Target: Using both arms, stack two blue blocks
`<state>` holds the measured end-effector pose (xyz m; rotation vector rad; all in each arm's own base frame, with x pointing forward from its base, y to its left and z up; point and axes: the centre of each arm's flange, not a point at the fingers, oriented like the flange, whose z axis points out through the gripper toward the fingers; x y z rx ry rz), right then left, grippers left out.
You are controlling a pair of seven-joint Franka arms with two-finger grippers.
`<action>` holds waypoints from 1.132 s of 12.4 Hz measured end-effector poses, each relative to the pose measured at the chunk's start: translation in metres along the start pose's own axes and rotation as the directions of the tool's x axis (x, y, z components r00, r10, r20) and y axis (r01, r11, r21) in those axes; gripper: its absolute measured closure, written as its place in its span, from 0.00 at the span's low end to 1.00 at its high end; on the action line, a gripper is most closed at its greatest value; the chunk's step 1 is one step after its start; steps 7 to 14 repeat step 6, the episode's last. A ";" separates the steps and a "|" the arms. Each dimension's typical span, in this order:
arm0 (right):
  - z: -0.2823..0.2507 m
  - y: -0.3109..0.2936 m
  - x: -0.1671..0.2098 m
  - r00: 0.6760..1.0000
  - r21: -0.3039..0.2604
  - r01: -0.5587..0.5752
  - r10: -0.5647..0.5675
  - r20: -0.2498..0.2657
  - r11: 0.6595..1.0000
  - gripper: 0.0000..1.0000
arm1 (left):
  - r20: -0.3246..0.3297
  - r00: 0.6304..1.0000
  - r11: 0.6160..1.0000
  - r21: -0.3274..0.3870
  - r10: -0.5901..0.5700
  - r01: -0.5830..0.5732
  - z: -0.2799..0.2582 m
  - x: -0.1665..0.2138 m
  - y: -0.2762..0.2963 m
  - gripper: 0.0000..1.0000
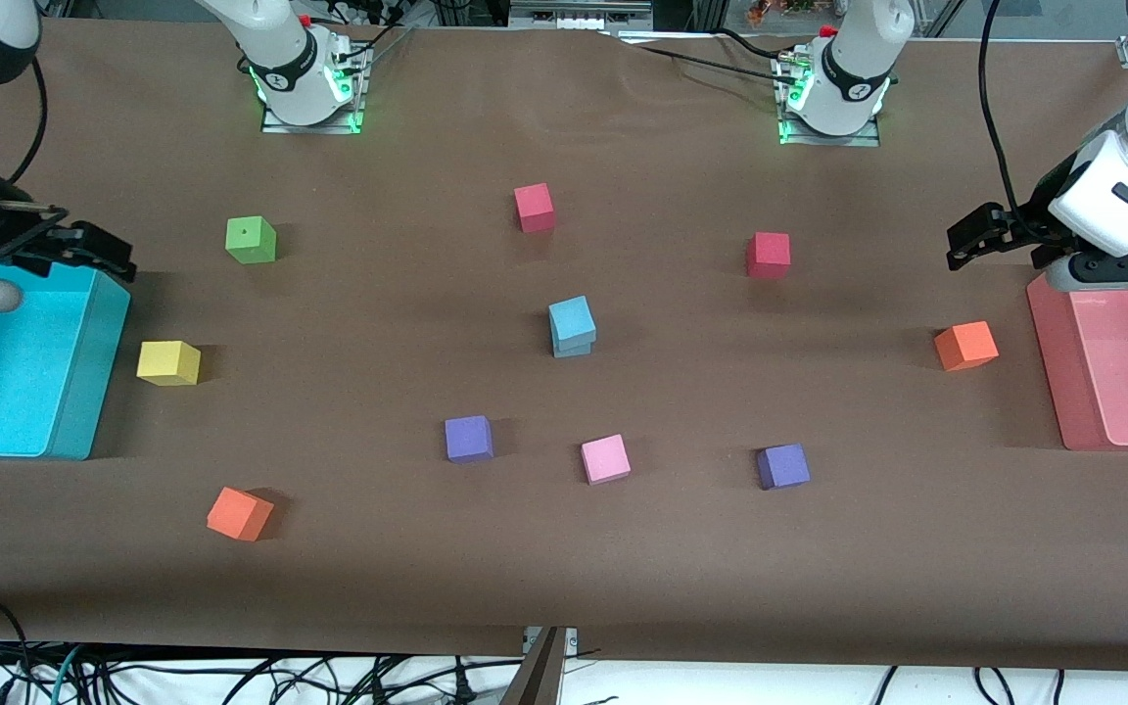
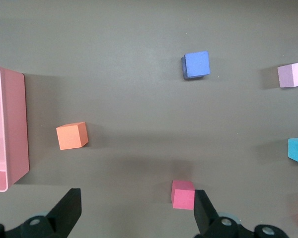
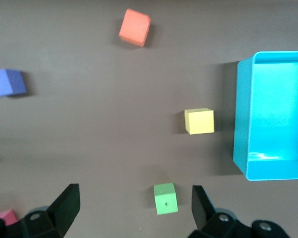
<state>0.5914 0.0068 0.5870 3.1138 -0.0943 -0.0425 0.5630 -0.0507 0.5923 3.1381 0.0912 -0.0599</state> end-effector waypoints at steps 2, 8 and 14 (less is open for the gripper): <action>-0.001 0.001 -0.006 1.000 0.001 0.009 -0.009 0.000 1.000 0.00 | 0.001 1.000 1.000 0.000 0.000 0.000 0.000 0.000 0.000 0.00; 0.003 -0.002 -0.024 0.999 -0.001 0.016 -0.016 -0.029 1.000 0.00 | 0.002 1.000 1.000 0.000 0.001 -0.001 0.000 0.000 0.000 0.00; 0.003 -0.002 -0.024 0.999 -0.001 0.016 -0.016 -0.029 1.000 0.00 | 0.002 1.000 1.000 0.000 0.001 -0.001 0.000 0.000 0.000 0.00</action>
